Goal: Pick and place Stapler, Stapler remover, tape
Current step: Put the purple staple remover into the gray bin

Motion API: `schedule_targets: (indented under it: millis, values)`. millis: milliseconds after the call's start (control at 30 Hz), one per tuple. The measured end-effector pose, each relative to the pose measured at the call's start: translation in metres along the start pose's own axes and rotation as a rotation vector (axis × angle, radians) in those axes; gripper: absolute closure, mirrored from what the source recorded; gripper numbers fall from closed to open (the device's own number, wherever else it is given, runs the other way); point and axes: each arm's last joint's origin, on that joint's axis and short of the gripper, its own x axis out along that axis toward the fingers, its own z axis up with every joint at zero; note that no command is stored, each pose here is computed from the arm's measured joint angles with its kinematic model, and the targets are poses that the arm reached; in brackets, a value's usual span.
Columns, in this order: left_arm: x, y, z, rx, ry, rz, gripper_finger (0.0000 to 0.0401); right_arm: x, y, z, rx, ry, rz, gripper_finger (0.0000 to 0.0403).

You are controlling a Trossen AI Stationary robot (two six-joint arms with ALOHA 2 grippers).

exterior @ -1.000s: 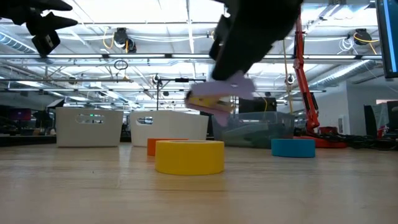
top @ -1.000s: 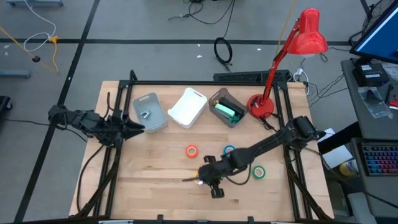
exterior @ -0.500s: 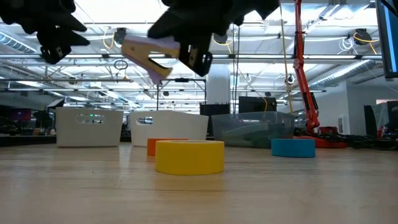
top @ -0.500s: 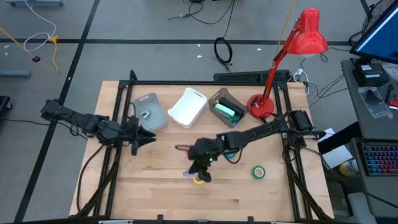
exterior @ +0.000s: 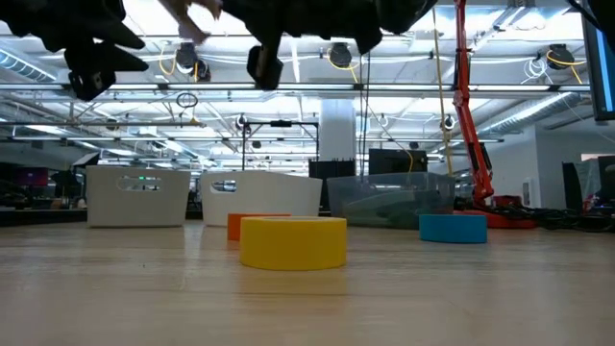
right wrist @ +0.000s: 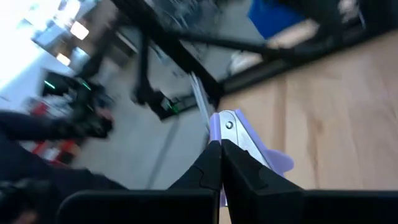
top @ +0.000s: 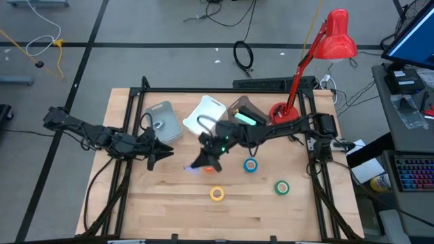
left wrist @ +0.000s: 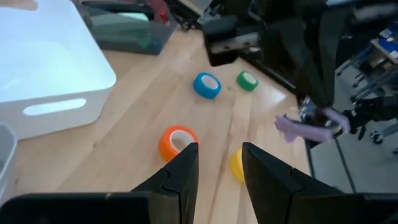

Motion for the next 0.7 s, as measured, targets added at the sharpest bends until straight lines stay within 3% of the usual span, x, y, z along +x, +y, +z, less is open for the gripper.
schedule_targets:
  millis: [267,467,700]
  values:
    - [0.000,-0.001,0.004,-0.014,-0.066,0.030,0.0274,-0.029,-0.020,0.036,0.043,-0.134,0.105,0.0403]
    - [0.002,-0.004,0.013,-0.048,-0.225,0.084,0.0274,-0.049,-0.031,0.056,0.062,-0.250,0.121,0.0403]
    - [0.018,-0.011,0.019,-0.016,-0.379,0.202,0.0274,-0.057,-0.034,0.066,0.000,-0.370,0.075,0.0403]
